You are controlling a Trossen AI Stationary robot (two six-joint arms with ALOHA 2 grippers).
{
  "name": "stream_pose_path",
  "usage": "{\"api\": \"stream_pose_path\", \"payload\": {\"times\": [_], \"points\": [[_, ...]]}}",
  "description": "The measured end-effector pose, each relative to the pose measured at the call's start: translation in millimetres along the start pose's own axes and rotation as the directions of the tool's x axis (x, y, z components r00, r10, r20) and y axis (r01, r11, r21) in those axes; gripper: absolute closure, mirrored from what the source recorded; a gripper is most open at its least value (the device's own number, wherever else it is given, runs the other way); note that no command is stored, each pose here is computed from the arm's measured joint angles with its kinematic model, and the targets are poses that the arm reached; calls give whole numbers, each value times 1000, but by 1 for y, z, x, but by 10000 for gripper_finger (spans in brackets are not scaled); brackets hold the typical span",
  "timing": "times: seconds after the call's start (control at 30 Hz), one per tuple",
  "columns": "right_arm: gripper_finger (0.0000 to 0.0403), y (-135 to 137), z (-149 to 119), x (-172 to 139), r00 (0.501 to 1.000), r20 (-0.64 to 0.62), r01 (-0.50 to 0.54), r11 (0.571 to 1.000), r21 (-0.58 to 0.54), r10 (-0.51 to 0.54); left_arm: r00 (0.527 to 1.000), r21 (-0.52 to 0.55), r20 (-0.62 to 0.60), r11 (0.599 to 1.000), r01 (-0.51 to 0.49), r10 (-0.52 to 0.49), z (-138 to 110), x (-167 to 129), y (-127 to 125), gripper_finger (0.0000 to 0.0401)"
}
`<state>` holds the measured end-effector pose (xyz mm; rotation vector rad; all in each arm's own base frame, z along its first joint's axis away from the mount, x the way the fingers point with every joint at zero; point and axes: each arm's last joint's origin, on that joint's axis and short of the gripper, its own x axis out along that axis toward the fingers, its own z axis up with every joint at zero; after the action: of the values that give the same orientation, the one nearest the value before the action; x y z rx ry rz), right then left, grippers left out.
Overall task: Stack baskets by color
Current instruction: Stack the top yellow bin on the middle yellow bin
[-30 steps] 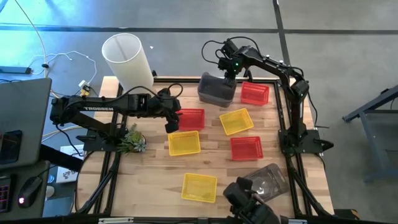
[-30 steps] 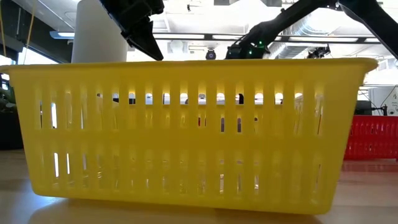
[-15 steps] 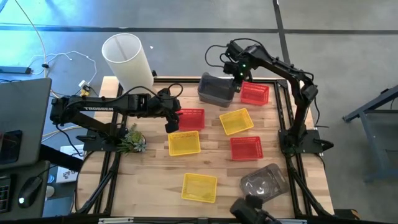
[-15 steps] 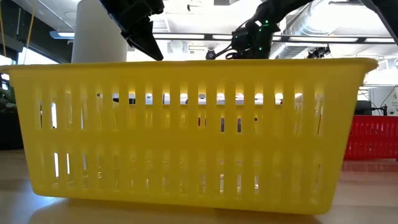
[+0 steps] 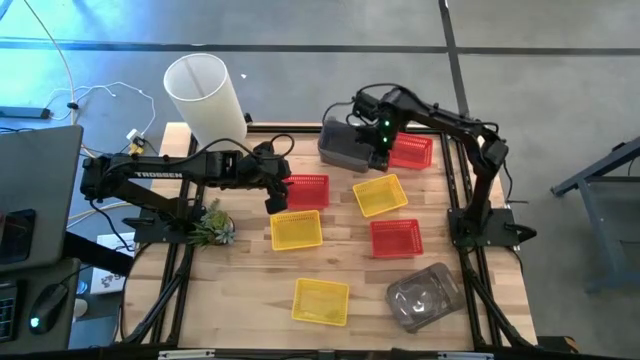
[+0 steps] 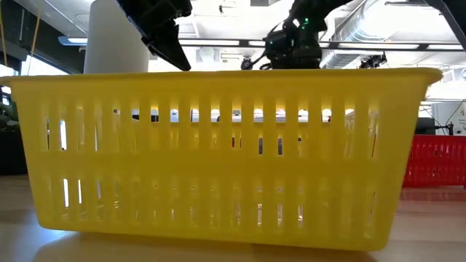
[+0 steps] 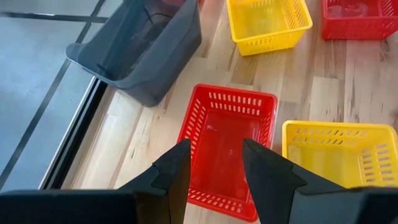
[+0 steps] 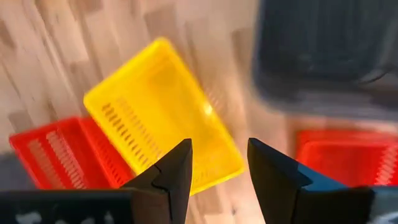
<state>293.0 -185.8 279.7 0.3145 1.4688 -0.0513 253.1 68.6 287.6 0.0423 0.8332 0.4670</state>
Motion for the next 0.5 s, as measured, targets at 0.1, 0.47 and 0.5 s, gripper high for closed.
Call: {"api": "stream_pose_path", "payload": {"times": [0.1, 0.47, 0.5], "points": [[261, 9, -9, 14, 999, -31, -12, 1000, -19, 11, 1000, 1, -2, 1000, 0, 0, 0, 0, 0, 270], [261, 47, -48, 44, 997, 38, 67, 994, -85, -64, 1000, 1, -5, 1000, 0, 0, -1, 0, 0, 270], [261, 51, -52, 45, 995, 47, 93, 991, -95, -89, 1000, 1, -5, 1000, 0, 0, 0, 0, 0, 270]]}}
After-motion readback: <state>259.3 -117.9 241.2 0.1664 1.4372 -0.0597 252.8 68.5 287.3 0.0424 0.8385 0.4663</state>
